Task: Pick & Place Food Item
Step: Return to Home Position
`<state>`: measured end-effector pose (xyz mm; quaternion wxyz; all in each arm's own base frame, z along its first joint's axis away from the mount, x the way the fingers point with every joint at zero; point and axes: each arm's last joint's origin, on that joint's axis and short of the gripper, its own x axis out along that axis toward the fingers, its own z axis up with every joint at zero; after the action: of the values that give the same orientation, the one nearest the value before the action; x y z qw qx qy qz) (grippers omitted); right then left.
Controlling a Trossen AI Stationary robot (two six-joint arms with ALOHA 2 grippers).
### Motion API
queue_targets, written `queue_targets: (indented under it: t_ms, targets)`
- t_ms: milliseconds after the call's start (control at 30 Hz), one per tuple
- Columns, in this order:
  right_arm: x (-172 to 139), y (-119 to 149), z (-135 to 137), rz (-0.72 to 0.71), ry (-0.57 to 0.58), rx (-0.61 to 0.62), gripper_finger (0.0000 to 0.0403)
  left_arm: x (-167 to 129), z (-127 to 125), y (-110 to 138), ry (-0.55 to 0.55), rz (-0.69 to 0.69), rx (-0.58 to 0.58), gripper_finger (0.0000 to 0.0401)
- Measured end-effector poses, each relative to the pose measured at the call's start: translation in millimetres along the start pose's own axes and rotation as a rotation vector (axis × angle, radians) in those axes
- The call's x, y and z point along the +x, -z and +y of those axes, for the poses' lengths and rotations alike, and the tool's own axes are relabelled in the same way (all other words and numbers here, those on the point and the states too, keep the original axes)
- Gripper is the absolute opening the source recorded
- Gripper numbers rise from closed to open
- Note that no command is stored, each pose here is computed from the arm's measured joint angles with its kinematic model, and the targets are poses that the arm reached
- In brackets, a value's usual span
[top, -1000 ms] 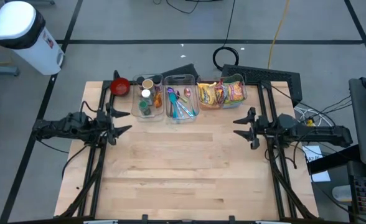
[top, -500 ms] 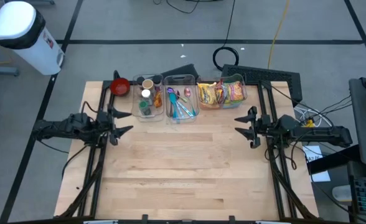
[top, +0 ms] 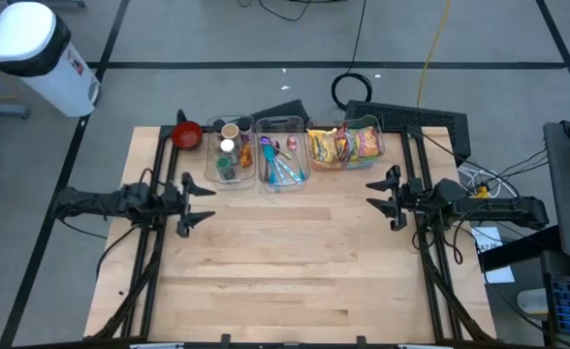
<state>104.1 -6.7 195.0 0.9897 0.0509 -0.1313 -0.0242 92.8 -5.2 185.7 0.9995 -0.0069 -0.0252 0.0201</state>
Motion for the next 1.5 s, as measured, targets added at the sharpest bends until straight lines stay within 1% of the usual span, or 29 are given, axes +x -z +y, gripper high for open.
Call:
queue_targets:
  t_ms: [133, 233, 367, 467, 600, 700, 833, 933, 1033, 1133, 1200, 1400, 1500]
  targets:
    - [0, 0, 0, 0.005, 0.0, 0.0, 0.0196, 3, 0, 13, -0.012, -0.013, -0.011, 0.0285]
    - [0, 1, 0, 0.014, 0.001, -0.003, 0.0196, 3, 0, 12, -0.017, -0.014, -0.031, 0.0285]
    - [0, 3, 0, 0.033, 0.004, -0.003, 0.0196, 3, -1, 12, 0.009, -0.022, -0.013, 0.0285]
    - [0, 5, -1, 0.05, 0.005, -0.012, 0.0196, 3, 0, 11, -0.028, -0.028, 0.002, 0.0285]
    - [0, 8, -1, 0.078, 0.007, -0.029, 0.0196, 3, 2, 13, -0.098, -0.007, -0.019, 0.0285]
    - [0, 8, -1, 0.086, 0.007, -0.052, 0.0196, 3, 2, 13, -0.096, -0.006, -0.018, 0.0285]
    - [-1, 11, -1, 0.115, 0.007, -0.092, 0.0196, 3, 2, 13, -0.08, -0.006, 0.015, 0.0285]
    - [-1, 15, -2, 0.154, 0.005, -0.148, 0.0196, 3, 2, 12, -0.08, -0.015, 0.029, 0.0285]
    - [-3, 24, -3, 0.251, 0.004, -0.185, 0.0196, 3, 2, 12, -0.08, -0.019, 0.028, 0.0285]
    - [-5, 30, -3, 0.322, 0.003, -0.202, 0.0196, 3, 2, 11, -0.08, -0.021, 0.027, 0.0285]
    - [-6, 33, -4, 0.345, 0.003, -0.202, 0.0196, 3, 2, 11, -0.08, -0.024, 0.027, 0.0285]
    - [-5, 32, -4, 0.339, 0.003, -0.199, 0.0196, 3, 2, 11, -0.079, -0.025, 0.025, 0.0285]
    - [-5, 30, -3, 0.319, 0.008, -0.172, 0.0196, 3, 2, 11, -0.079, -0.026, 0.025, 0.0285]
